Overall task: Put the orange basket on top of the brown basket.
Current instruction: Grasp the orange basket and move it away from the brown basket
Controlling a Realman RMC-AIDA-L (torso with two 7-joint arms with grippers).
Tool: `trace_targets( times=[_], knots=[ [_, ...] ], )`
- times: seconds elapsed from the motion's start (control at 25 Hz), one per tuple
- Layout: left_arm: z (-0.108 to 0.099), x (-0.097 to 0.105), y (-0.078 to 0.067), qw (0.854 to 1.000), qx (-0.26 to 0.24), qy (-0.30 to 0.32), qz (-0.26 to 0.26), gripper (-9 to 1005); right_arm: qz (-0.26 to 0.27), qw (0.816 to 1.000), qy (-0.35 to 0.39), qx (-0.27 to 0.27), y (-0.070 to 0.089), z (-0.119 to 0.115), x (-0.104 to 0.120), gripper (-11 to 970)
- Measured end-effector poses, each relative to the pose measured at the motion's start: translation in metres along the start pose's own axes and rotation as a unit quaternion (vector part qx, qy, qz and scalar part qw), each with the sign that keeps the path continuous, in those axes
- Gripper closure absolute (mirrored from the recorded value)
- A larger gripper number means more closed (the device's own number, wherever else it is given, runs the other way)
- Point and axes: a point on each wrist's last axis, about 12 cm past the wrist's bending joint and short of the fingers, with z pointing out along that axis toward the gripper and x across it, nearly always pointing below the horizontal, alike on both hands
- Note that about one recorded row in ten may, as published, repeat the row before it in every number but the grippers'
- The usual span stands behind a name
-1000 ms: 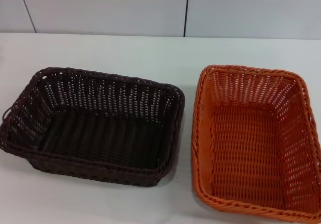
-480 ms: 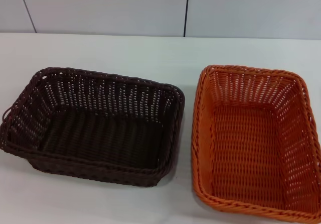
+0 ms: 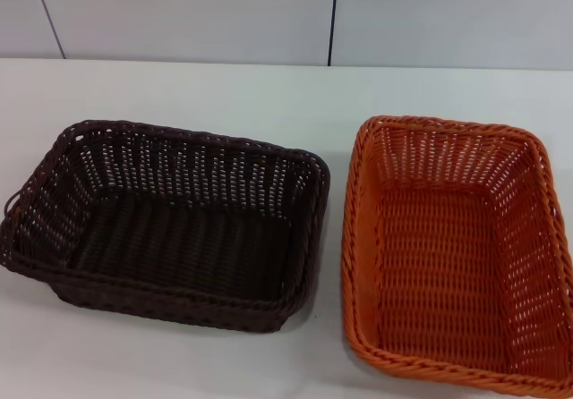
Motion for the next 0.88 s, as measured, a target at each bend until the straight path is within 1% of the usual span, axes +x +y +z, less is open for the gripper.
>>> trace_targets(
  times=[0.04, 0.16, 0.2, 0.24, 0.28, 0.36, 0.4, 0.44, 0.48, 0.52, 0.56, 0.6, 0.64, 0.68, 0.72, 0.76, 0.8, 0.84, 0.88],
  knots=[
    [0.0, 0.0, 0.0, 1.0, 0.0, 0.0, 0.0, 463, 0.0, 1.0, 0.0, 0.0, 0.0, 0.0, 0.0, 212],
    [-0.004, 0.006, 0.005, 1.0, -0.013, 0.022, 0.008, 463, -0.001, 0.999, 0.04, -0.023, 0.01, 0.014, -0.004, 212],
    [-0.005, 0.007, 0.006, 1.0, -0.014, 0.026, 0.01, 463, -0.005, 0.996, 0.069, -0.055, 0.019, 0.025, -0.009, 211],
    [-0.005, 0.007, 0.006, 1.0, -0.014, 0.026, 0.01, 463, -0.005, 0.996, 0.069, -0.055, 0.019, 0.025, -0.009, 211],
    [-0.008, 0.008, 0.009, 0.999, -0.018, 0.029, 0.011, 463, -0.01, 0.992, 0.094, -0.088, 0.028, 0.034, -0.016, 211],
    [-0.008, 0.007, 0.01, 0.999, -0.02, 0.028, 0.012, 463, -0.016, 0.986, 0.116, -0.121, 0.038, 0.042, -0.024, 211],
    [-0.008, 0.006, 0.01, 0.999, -0.02, 0.027, 0.012, 463, -0.022, 0.982, 0.129, -0.139, 0.044, 0.045, -0.027, 212],
    [-0.008, 0.006, 0.01, 0.999, -0.02, 0.027, 0.012, 463, -0.022, 0.982, 0.129, -0.139, 0.044, 0.045, -0.027, 213],
    [-0.008, 0.005, 0.011, 0.999, -0.021, 0.025, 0.012, 463, -0.032, 0.972, 0.153, -0.173, 0.056, 0.049, -0.032, 213],
    [-0.007, 0.005, 0.011, 0.999, -0.021, 0.023, 0.012, 463, -0.032, 0.972, 0.153, -0.173, 0.056, 0.049, -0.032, 214],
    [-0.007, 0.004, 0.01, 0.999, -0.02, 0.023, 0.011, 463, -0.038, 0.966, 0.17, -0.191, 0.062, 0.05, -0.033, 215],
    [-0.006, 0.004, 0.01, 0.999, -0.02, 0.022, 0.011, 463, -0.045, 0.951, 0.205, -0.226, 0.076, 0.054, -0.034, 216],
    [-0.005, 0.004, 0.01, 1.0, -0.019, 0.021, 0.011, 463, -0.045, 0.951, 0.205, -0.226, 0.076, 0.054, -0.034, 216],
    [-0.005, 0.003, 0.01, 1.0, -0.019, 0.02, 0.011, 463, -0.054, 0.935, 0.236, -0.259, 0.088, 0.057, -0.036, 216],
    [-0.004, 0.003, 0.01, 1.0, -0.019, 0.02, 0.011, 463, -0.054, 0.935, 0.236, -0.259, 0.088, 0.057, -0.036, 216],
    [-0.004, 0.003, 0.01, 1.0, -0.019, 0.02, 0.011, 463, -0.059, 0.926, 0.252, -0.276, 0.094, 0.059, -0.037, 216],
    [-0.003, 0.002, 0.01, 1.0, -0.018, 0.019, 0.009, 463, -0.073, 0.907, 0.279, -0.308, 0.104, 0.061, -0.041, 216],
    [-0.003, 0.002, 0.01, 1.0, -0.018, 0.019, 0.009, 463, -0.073, 0.907, 0.279, -0.308, 0.104, 0.061, -0.041, 216],
    [-0.002, 0.002, 0.01, 1.0, -0.019, 0.017, 0.008, 463, -0.09, 0.89, 0.298, -0.333, 0.112, 0.062, -0.047, 216]
  ],
)
